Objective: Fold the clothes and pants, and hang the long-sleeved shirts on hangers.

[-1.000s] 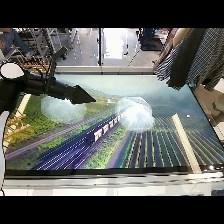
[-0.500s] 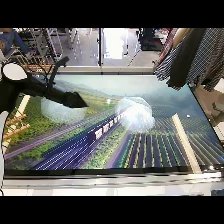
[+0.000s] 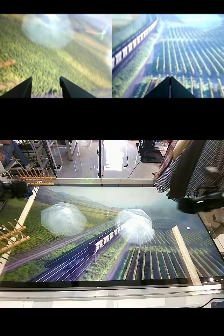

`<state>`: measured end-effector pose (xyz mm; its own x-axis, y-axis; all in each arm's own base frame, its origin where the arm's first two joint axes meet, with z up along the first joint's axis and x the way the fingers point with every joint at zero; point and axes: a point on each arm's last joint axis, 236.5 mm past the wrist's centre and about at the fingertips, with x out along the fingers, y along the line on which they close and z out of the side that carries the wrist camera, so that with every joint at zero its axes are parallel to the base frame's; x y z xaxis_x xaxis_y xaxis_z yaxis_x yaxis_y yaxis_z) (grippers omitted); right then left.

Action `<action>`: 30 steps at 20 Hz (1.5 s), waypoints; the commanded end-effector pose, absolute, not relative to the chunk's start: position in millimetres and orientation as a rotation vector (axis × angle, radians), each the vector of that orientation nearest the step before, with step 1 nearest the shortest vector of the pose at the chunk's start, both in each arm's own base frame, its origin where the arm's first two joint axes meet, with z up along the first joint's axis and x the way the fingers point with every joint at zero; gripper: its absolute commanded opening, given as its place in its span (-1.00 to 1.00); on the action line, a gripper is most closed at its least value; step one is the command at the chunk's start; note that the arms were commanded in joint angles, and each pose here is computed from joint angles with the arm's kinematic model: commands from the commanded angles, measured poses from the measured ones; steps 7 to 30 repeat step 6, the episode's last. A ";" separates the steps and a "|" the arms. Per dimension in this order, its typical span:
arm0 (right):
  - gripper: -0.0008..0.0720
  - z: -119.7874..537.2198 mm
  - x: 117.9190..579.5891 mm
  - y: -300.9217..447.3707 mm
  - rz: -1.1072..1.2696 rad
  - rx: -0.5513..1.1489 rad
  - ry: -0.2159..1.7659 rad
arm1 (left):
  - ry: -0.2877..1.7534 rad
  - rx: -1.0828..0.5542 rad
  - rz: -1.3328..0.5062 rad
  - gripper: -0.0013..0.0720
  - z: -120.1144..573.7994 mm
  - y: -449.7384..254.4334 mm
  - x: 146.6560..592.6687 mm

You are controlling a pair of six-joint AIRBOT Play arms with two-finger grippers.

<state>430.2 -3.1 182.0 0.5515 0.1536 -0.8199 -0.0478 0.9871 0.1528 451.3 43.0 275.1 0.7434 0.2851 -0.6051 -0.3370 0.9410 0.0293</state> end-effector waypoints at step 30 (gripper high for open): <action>-0.90 140.2 442.8 87.3 0.314 -0.094 1.023 | 0.524 -0.105 0.400 0.05 301.8 58.3 457.6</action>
